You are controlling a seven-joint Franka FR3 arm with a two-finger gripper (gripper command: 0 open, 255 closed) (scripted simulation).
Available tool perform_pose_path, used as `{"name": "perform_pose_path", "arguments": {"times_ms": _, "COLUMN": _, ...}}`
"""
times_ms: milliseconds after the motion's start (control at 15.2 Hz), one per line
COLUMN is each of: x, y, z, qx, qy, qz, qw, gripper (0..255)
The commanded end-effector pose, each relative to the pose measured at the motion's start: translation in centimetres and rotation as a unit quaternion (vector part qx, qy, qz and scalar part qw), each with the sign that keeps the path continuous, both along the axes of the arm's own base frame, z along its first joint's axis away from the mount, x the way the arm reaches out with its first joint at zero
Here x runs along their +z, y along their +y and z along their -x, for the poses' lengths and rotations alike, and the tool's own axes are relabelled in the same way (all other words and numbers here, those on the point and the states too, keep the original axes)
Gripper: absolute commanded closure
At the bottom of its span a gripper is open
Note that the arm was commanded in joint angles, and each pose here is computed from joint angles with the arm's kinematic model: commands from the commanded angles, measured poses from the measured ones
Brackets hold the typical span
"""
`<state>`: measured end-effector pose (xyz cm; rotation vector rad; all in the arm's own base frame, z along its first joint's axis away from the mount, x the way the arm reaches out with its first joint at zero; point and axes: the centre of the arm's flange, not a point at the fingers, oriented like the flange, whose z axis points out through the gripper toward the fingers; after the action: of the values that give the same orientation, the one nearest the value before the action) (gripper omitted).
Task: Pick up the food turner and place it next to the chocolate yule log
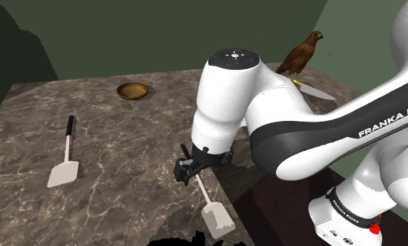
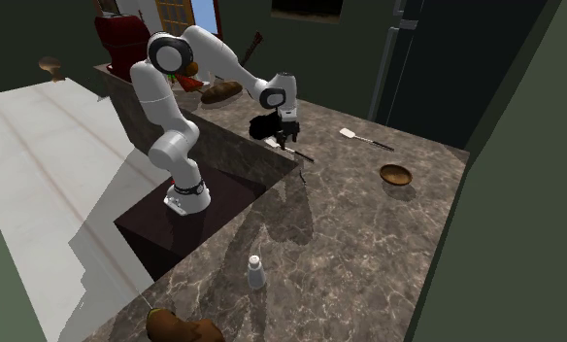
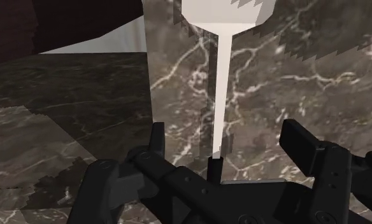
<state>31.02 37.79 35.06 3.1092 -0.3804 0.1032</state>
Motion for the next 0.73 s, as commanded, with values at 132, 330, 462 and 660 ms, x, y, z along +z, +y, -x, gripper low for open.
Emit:
{"name": "perform_pose_path", "arguments": {"times_ms": 132, "x": 3.9, "y": 0.1, "z": 0.3, "qx": 0.0, "qy": 0.0, "qz": 0.0, "qw": 1.0, "gripper": 0}}
{"name": "perform_pose_path", "arguments": {"times_ms": 330, "x": 5.0, "y": 0.1, "z": 0.3, "qx": 0.0, "qy": 0.0, "qz": 0.0, "qw": 1.0, "gripper": 0}}
{"name": "perform_pose_path", "arguments": {"times_ms": 462, "x": 5.0, "y": 0.1, "z": 0.3, "qx": 0.0, "qy": 0.0, "qz": 0.0, "qw": 1.0, "gripper": 0}}
{"name": "perform_pose_path", "arguments": {"times_ms": 660, "x": 5.0, "y": 0.1, "z": 0.3, "qx": 0.0, "qy": 0.0, "qz": 0.0, "qw": 1.0, "gripper": 0}}
